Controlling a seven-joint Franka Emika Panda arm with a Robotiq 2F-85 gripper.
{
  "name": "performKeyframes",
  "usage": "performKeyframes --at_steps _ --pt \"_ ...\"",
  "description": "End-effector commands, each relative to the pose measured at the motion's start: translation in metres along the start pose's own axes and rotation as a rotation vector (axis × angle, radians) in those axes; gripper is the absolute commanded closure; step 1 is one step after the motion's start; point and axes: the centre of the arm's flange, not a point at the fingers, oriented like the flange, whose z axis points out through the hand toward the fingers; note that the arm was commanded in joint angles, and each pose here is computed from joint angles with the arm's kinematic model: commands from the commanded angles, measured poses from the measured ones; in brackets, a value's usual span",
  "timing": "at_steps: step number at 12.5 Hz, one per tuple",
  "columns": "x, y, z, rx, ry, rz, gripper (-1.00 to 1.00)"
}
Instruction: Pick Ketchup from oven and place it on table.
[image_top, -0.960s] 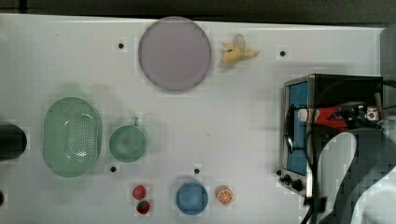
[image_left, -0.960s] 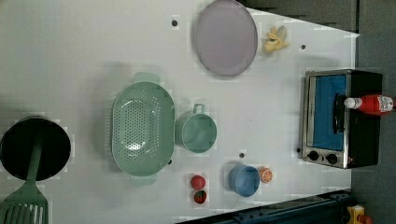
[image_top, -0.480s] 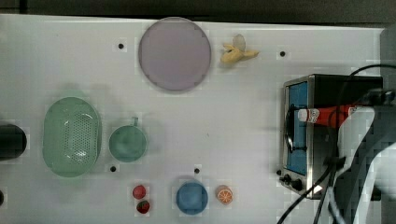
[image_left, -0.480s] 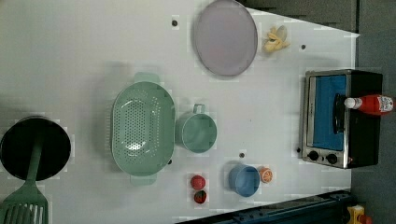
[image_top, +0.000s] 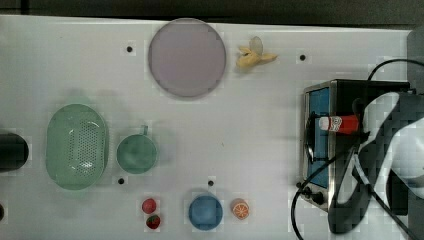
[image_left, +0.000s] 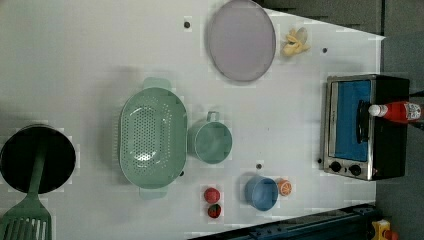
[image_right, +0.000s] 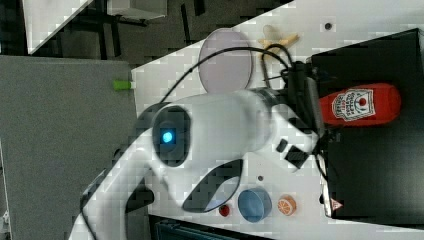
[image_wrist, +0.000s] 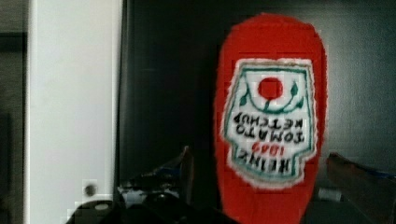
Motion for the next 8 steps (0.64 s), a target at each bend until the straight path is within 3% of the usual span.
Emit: performKeyframes --at_steps 1,4,7,8 --pt "0.015 0.010 0.013 0.000 0.026 0.066 -1.00" --pt "0.014 0.012 0.030 -0.016 0.017 0.076 -0.93" --pt "0.018 0.011 0.029 -0.001 0.034 0.080 -0.27" --pt "0.019 0.012 0.029 -0.001 0.035 0.083 -0.27"
